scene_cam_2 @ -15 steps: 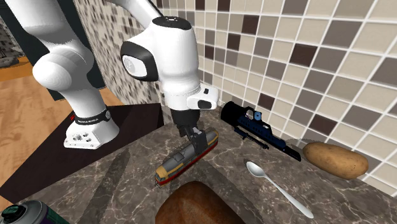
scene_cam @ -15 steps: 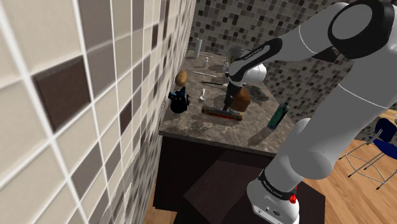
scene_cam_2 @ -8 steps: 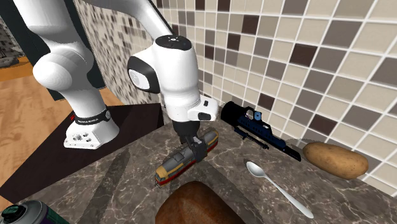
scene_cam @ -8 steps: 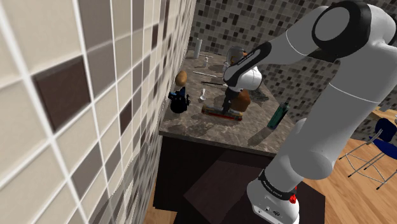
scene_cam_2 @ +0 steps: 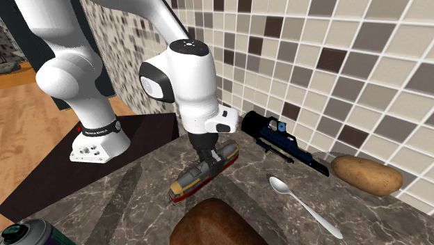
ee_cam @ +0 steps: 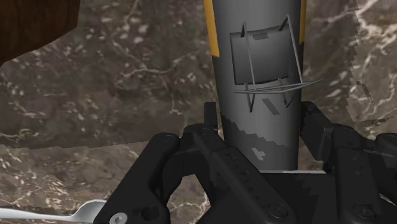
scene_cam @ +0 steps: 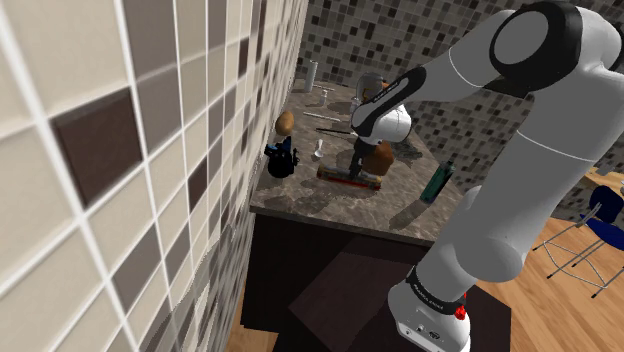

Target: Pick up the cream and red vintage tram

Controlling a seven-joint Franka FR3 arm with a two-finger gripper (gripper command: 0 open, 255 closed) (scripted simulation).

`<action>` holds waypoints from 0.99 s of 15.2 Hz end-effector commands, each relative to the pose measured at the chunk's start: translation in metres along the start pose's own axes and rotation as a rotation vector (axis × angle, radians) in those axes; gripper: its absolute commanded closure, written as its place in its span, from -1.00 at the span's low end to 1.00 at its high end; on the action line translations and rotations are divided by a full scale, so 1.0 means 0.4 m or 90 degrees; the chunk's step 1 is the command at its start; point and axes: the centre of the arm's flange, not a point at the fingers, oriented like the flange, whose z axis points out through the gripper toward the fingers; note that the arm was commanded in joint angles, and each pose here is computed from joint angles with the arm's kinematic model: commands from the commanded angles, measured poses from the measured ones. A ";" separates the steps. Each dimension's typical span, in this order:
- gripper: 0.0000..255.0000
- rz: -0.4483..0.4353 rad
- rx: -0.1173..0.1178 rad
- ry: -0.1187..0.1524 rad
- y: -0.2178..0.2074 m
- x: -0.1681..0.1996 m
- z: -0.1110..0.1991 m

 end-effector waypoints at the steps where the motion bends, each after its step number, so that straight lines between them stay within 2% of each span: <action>1: 1.00 0.001 0.000 0.000 0.000 -0.001 0.001; 15: 1.00 0.001 0.000 0.000 0.001 0.015 -0.169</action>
